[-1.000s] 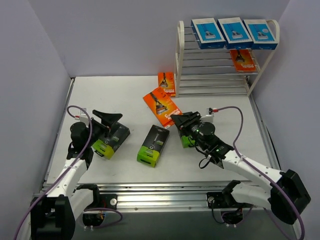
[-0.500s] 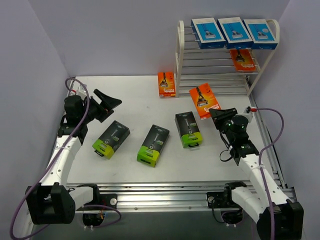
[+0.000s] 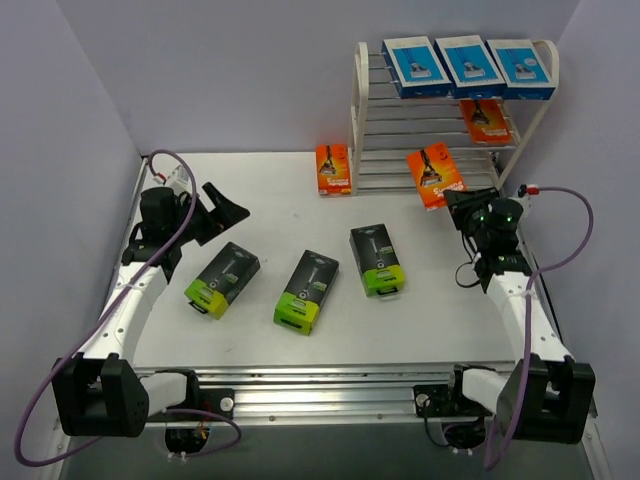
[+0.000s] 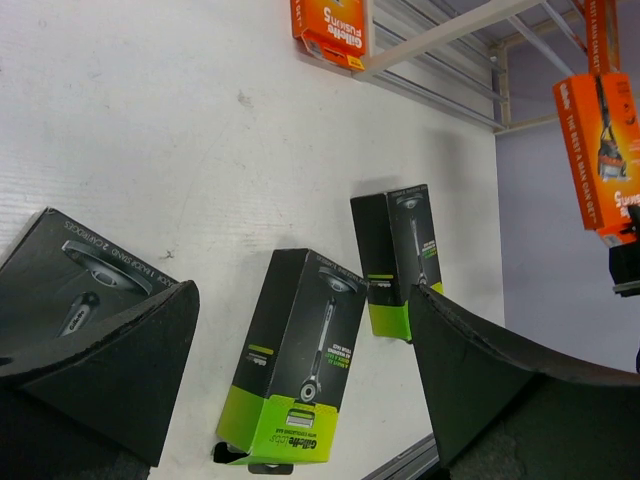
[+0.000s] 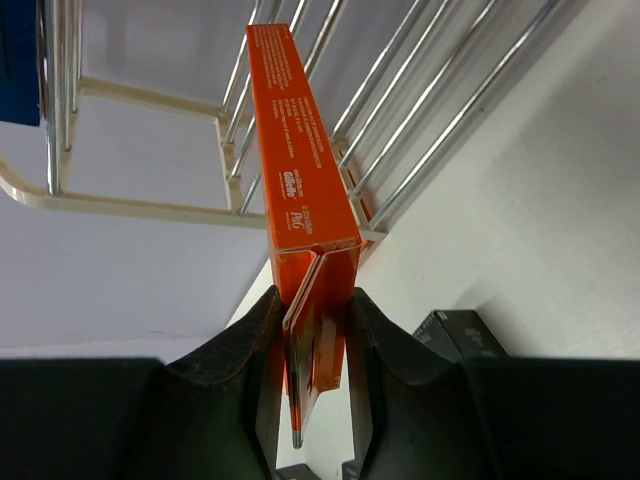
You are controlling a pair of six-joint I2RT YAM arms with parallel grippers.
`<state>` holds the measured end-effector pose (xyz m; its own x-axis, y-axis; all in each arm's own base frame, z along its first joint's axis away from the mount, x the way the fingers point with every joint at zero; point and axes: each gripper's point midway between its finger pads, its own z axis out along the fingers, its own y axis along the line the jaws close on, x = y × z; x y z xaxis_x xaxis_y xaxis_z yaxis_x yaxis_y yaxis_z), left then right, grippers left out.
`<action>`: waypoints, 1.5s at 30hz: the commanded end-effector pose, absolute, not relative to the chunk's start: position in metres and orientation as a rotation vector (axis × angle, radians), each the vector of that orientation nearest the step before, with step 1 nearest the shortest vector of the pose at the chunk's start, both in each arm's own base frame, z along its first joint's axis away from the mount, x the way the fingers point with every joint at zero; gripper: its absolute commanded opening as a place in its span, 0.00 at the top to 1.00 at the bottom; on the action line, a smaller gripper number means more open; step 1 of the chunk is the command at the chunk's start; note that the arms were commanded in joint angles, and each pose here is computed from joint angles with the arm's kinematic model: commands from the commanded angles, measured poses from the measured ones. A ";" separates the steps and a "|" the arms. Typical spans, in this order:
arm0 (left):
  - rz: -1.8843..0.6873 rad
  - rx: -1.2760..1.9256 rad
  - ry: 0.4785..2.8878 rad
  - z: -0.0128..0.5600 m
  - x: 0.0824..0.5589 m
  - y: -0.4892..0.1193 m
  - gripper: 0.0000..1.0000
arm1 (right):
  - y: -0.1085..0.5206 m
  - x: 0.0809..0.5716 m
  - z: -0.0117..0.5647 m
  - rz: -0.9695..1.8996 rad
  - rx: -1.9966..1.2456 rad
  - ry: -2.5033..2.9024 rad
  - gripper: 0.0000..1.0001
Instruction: Place and organize the shaving razors onto the shelf
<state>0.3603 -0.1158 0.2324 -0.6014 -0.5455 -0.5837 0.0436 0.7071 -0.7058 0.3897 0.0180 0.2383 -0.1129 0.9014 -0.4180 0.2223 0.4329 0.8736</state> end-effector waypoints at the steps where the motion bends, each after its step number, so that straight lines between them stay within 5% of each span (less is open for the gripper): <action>1: -0.890 -0.302 2.034 0.242 0.355 -0.121 0.06 | 0.014 0.415 0.293 0.824 0.890 1.484 1.00; 22: -0.983 -0.278 2.068 0.231 0.349 -0.136 0.06 | -0.020 0.501 0.325 0.761 0.856 1.316 1.00; 45: -1.043 -0.253 2.120 0.218 0.352 -0.149 0.06 | -0.027 0.557 0.292 0.849 0.826 1.213 1.00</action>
